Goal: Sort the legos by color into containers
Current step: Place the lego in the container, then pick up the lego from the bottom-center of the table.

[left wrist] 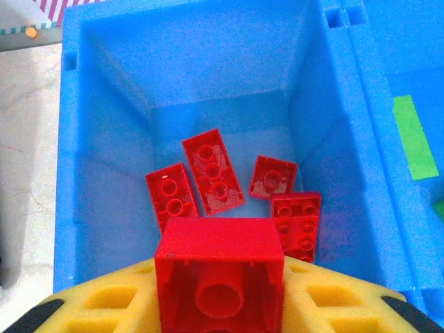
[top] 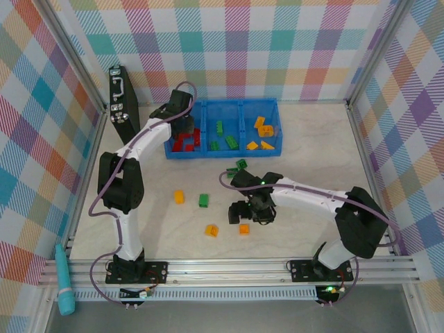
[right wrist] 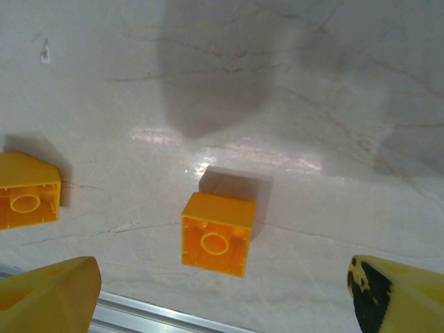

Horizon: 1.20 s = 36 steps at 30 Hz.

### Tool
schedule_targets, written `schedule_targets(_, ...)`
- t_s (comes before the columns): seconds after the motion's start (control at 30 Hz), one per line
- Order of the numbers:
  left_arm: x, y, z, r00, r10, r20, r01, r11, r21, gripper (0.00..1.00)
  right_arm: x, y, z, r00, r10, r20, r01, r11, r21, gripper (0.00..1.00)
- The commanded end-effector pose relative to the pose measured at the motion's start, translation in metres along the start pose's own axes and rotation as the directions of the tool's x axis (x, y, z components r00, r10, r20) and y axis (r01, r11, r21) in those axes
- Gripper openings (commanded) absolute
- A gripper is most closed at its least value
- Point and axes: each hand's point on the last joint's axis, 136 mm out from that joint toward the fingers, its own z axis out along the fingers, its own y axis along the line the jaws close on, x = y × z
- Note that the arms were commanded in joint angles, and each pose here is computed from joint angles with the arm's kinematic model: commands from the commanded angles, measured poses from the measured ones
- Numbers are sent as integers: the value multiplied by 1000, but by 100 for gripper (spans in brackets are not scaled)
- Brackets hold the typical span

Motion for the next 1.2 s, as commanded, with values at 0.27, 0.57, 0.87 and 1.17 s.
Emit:
schedule_targets(0.27, -24, 3, -8, 997, -3, 75, 2, 1000, 18, 57, 23, 4, 13, 992, 108, -68, -100, 988, 116, 83)
schedule_targets(0.57, -58, 11, -93, 972, -30, 231, 11, 997, 81, 59, 14, 3, 32, 992, 110, -55, -99, 981, 168, 69)
schedule_targets(0.87, -63, 20, -191, 925, -45, 378, -17, 987, 158, 67, 19, -5, 50, 989, 118, -94, -95, 972, 214, 47)
schedule_targets(1.17, 6, 26, -224, 961, 0, 278, -57, 978, 198, 68, 8, -1, 33, 997, 54, -51, -42, 979, 201, 31)
